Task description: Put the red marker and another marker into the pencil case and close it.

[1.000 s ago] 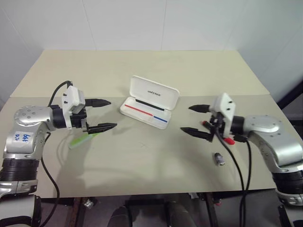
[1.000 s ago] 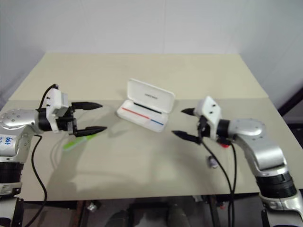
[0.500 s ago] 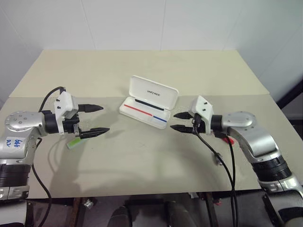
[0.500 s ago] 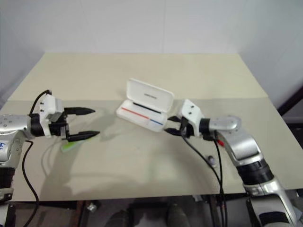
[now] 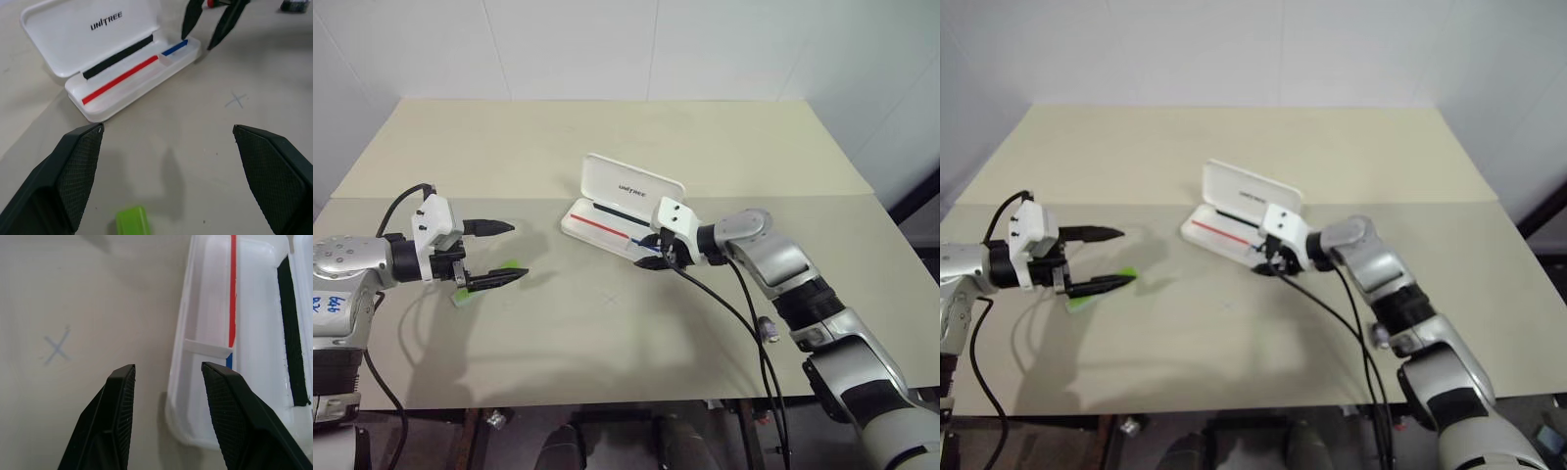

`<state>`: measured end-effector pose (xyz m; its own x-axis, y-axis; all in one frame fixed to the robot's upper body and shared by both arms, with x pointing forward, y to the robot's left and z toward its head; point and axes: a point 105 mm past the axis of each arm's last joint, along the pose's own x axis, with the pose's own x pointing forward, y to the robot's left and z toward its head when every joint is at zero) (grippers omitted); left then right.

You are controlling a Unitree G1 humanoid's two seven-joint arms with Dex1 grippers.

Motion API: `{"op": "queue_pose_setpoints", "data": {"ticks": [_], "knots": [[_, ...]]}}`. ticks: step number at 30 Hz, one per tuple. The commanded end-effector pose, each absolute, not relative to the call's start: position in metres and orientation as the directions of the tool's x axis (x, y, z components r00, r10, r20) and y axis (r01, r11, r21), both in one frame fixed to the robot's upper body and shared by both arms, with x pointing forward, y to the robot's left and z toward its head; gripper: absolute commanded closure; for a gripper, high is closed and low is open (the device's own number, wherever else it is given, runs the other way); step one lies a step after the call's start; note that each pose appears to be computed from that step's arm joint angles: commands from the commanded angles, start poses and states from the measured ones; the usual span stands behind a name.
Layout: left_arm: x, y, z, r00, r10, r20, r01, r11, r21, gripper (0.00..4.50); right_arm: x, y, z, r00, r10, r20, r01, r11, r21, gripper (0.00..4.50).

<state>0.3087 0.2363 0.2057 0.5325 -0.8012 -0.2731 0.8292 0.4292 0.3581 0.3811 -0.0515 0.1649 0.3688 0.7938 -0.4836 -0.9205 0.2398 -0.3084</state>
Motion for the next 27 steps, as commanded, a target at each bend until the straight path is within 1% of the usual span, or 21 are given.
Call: {"op": "queue_pose_setpoints", "data": {"ticks": [1,4,7,13,16,21,24,27], "knots": [[0.303,0.241,0.223,0.563,-0.786,-0.255,0.796,0.433,0.424,0.0,0.386,-0.048,0.168,0.361,0.787,-0.5,-0.918,0.206,-0.338,2.24],[0.301,0.243,0.226,0.574,-0.78,-0.249,0.787,0.442,0.431,0.0,0.386,-0.048,0.158,0.334,0.77,-0.544,-0.929,0.174,-0.325,2.24],[0.299,0.243,0.227,0.579,-0.777,-0.247,0.783,0.446,0.433,0.0,0.388,-0.051,0.151,0.329,0.745,-0.58,-0.932,0.156,-0.328,2.24],[0.298,0.242,0.227,0.583,-0.774,-0.247,0.781,0.45,0.433,0.0,0.387,-0.051,0.143,0.304,0.721,-0.623,-0.94,0.119,-0.321,2.24],[0.299,0.242,0.227,0.581,-0.775,-0.248,0.782,0.447,0.434,0.0,0.388,-0.048,0.14,0.306,0.711,-0.633,-0.936,0.103,-0.337,2.82],[0.3,0.24,0.229,0.571,-0.783,-0.248,0.788,0.438,0.433,0.0,0.39,-0.047,0.143,0.304,0.715,-0.629,-0.934,0.095,-0.344,4.46],[0.301,0.238,0.231,0.563,-0.79,-0.243,0.791,0.431,0.433,0.0,0.392,-0.047,0.148,0.309,0.722,-0.619,-0.93,0.094,-0.355,4.46],[0.304,0.229,0.231,0.531,-0.815,-0.233,0.808,0.405,0.428,0.0,0.402,-0.055,0.165,0.366,0.729,-0.579,-0.898,0.112,-0.426,4.46]]}}
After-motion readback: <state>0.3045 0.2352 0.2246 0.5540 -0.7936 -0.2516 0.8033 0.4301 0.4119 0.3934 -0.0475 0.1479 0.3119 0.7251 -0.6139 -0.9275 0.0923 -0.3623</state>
